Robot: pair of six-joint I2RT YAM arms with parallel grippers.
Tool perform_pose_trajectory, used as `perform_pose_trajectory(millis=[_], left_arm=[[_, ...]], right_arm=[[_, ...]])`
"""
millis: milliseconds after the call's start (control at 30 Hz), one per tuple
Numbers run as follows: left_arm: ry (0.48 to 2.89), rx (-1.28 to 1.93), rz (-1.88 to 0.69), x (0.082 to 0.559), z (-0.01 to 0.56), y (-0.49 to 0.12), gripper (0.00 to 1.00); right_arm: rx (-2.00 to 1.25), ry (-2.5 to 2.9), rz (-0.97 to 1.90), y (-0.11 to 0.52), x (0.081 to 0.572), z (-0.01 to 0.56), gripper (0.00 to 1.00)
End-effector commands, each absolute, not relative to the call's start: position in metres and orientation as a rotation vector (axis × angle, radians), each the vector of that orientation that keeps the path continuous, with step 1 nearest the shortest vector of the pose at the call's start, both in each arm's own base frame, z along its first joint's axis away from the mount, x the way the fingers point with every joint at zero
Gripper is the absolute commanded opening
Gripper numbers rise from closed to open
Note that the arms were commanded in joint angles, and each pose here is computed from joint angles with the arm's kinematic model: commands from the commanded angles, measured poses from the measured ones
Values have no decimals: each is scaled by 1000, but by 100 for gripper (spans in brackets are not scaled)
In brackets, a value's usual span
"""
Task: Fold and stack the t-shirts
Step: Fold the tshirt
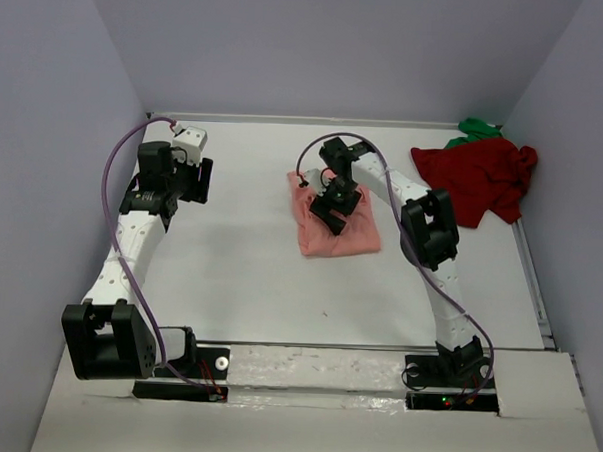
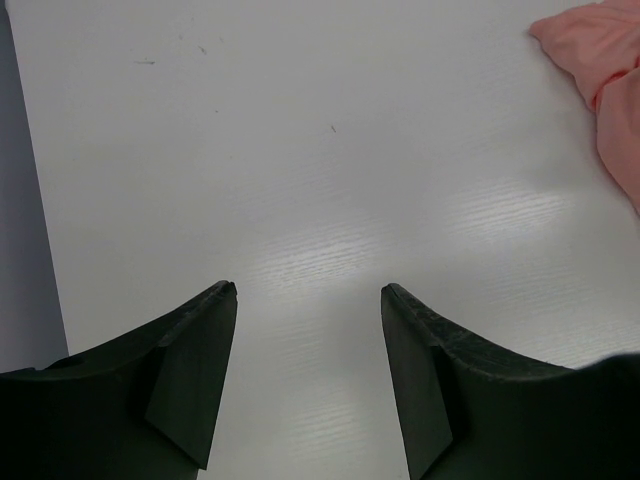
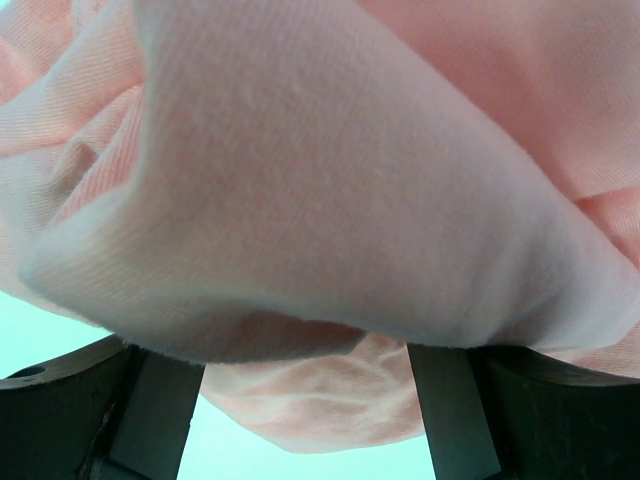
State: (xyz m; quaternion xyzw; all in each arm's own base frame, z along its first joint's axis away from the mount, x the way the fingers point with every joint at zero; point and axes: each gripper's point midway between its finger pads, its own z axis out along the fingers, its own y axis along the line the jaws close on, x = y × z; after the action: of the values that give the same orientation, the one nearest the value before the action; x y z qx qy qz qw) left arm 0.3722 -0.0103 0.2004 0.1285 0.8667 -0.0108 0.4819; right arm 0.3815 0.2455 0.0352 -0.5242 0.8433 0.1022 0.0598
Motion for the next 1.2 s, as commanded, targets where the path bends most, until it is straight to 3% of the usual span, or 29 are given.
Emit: perform_pose_trajectory(millis=[0,400,567,700,900,1167], left_arm=[[2069,320,-24,374,213,-10,70],[2043,331,-48,377,223,-15,70],[2074,332,-104,379,219,-21,70],[2108,319,-127,384,205,-23,70],[2156,294,-174,390,190,-23,68],[2192,341,-496,386,176,-66,67]], right_arm=[[-1637,2577,376,247,358,49,81],[-1469,2273,197,241,407,180,86],[-1438,2235,252,232,377,223,87],[-1562,2278,512,239,311,214,80],[-1747,2324,472,235,248,163,78],[-1627,2319,290,231,276,149,74]])
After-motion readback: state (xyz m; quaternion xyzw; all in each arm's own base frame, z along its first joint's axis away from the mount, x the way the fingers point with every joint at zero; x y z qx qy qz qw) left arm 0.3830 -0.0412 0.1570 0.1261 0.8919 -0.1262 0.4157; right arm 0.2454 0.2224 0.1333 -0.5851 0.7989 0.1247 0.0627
